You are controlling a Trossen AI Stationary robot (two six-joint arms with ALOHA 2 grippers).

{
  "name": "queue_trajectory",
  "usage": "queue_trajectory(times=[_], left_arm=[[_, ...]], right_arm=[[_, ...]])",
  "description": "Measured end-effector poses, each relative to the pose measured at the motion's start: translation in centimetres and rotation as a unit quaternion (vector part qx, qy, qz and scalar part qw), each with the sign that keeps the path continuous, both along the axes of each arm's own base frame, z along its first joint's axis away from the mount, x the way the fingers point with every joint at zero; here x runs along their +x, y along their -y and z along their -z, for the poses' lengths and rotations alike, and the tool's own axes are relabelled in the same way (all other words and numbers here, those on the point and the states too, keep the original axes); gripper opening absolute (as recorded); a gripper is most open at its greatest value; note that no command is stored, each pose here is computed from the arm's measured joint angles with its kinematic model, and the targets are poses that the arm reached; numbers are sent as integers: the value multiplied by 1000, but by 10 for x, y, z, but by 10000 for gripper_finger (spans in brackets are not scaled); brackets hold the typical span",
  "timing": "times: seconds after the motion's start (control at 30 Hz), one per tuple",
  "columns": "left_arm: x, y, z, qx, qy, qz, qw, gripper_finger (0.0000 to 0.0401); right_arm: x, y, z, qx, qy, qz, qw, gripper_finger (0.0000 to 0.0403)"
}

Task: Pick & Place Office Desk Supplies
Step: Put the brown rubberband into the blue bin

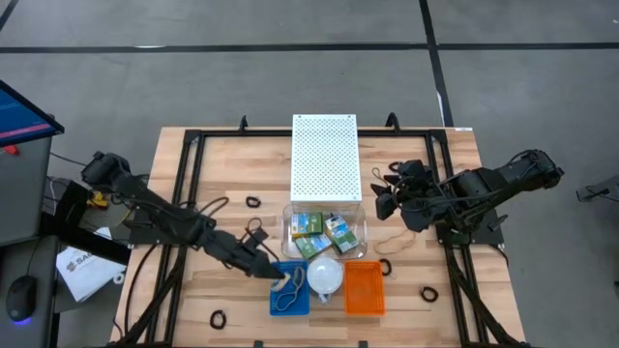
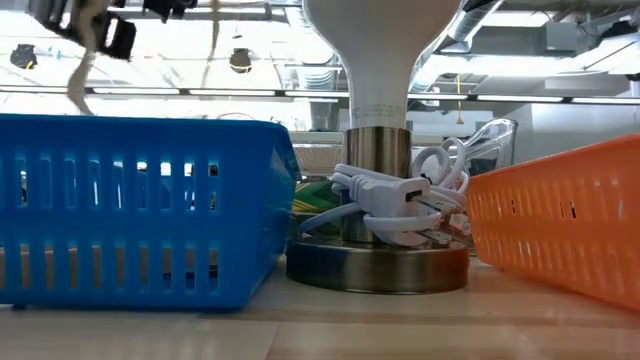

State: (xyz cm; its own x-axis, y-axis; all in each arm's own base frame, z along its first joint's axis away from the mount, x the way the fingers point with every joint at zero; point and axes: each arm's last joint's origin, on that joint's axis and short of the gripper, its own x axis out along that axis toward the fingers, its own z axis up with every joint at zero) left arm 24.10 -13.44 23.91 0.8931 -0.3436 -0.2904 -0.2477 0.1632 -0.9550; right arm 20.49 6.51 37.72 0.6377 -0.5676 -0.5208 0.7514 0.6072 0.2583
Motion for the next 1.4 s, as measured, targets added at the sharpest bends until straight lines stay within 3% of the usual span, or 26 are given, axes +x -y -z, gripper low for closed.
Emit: queue_trajectory(times=[0.87,0.97,1.23,1.4], left_arm=[[8,9,38,40,-85,-1,996,7],[8,9,37,41,-82,0,996,34],[8,9,36,50,-76,-1,996,177],[9,6,35,54,-72,-4,996,238]], right_arm=[[0,-2,5,12,-3,-2,1000,226],[0,-2,5,12,-3,-2,1000,226],[0,-2,5,4,0,3,1000,226],[0,-2,5,4,0,3,1000,226]])
